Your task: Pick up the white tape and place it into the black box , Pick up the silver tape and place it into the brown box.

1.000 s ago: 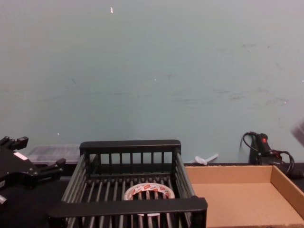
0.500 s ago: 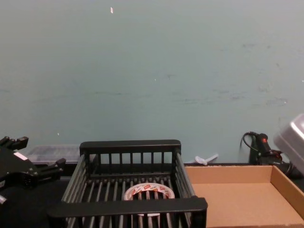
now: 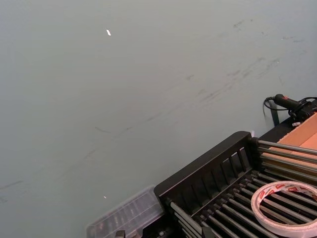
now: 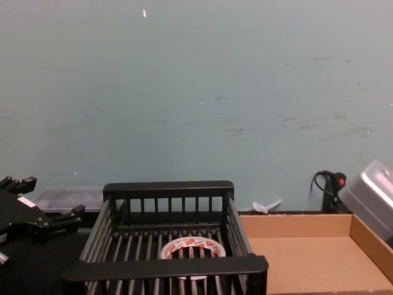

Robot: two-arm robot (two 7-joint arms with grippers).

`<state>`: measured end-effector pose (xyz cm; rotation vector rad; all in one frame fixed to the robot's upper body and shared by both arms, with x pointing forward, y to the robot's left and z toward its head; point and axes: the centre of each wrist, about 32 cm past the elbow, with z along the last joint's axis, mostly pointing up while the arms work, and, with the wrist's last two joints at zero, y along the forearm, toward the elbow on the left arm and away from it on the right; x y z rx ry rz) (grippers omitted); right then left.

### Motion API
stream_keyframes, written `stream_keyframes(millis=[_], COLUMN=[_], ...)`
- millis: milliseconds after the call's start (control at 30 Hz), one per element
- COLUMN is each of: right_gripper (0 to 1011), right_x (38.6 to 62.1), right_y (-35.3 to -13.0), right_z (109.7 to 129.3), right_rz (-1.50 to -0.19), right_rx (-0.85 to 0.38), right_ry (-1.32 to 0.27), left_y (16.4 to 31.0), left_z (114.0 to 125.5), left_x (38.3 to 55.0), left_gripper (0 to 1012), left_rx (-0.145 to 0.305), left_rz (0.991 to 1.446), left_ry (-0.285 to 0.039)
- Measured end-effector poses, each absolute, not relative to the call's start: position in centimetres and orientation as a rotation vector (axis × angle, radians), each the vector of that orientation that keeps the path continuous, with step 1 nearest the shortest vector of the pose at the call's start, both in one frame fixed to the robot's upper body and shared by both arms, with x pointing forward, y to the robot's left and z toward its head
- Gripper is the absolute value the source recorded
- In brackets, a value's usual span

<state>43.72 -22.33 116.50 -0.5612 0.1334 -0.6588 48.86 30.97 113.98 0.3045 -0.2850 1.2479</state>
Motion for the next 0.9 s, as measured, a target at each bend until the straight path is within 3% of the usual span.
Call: stream_keyframes(millis=[900], right_gripper=[1003], right_x=[44.09], right_y=[-21.85], right_z=[116.3], right_rz=[-0.649], right_rx=[-0.586], right_ry=[0.142], left_y=[30.97], left_z=[113.98], left_x=[48.86], left_gripper=[1001], left_rx=[0.305], left_rz=[1.248], left_ry=[-0.285])
